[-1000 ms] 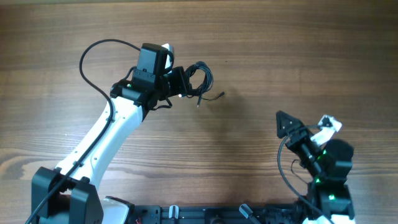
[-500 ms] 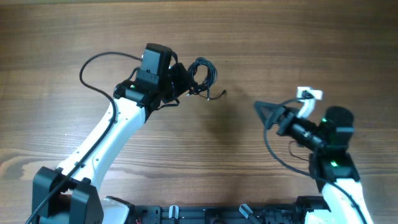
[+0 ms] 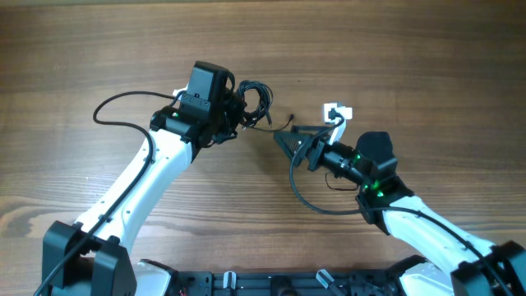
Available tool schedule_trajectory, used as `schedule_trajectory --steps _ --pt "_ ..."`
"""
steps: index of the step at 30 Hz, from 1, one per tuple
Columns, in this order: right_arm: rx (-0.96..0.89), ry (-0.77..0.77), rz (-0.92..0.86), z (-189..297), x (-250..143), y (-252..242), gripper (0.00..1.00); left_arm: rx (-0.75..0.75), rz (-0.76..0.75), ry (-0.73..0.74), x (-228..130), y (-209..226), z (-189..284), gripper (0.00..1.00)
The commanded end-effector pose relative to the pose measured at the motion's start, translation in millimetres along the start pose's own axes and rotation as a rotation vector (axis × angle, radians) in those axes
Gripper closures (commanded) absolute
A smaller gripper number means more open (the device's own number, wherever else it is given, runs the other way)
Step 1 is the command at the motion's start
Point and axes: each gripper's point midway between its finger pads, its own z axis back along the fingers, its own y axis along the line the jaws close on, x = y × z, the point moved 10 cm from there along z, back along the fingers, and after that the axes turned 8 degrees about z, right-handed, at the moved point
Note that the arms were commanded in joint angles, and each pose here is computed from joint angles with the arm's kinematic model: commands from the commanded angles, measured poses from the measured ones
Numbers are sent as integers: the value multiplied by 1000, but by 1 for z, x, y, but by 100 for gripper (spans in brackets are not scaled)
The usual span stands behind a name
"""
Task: Untangle cables
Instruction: 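Reach the right gripper into the hanging coil beside the left gripper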
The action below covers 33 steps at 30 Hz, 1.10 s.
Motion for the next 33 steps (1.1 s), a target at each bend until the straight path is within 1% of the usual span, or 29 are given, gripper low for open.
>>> schedule_trajectory --steps 1,5,8,10,13,17,20,25,27,29,30,31,32,33 --pt "-44 -54 -87 -10 0 -4 18 -21 9 -29 0 -3 7 96" --pt "-73 -57 -165 -17 -8 -4 27 -31 -98 -15 -10 -6 6 96" --pt "-85 -56 -203 -23 -15 0 32 -43 -120 -11 -18 -9 6 96" --pt "-90 -60 -221 -26 -20 5 38 -47 -141 -23 -25 -11 5 96" --pt "-98 -65 -251 -28 -23 9 49 -41 -169 -60 -34 -11 5 96" --pt "-118 -74 -289 -29 -24 8 55 -54 -204 -63 -48 -14 4 96" --pt "-129 -93 -343 -28 -24 7 56 -56 -216 -53 -53 -14 4 96" --pt "-152 -92 -341 -28 -25 5 59 -58 -218 -46 -56 -14 5 96" --pt "-165 -86 -345 -28 -26 3 62 -60 -218 -36 -57 -14 5 96" --pt "-198 -88 -350 -27 -28 0 63 -63 -219 -12 -58 -14 5 96" --pt "-210 -93 -350 -27 -28 -1 62 -63 -219 -9 -59 -14 5 96" --pt "-221 -99 -350 -27 -28 -2 55 -62 -220 -11 -59 -14 5 96" --pt "-232 -107 -338 -27 -28 -3 52 -62 -219 -12 -58 -14 5 96" --pt "-242 -114 -316 -26 -27 -4 52 -64 -216 -14 -57 -15 5 96"
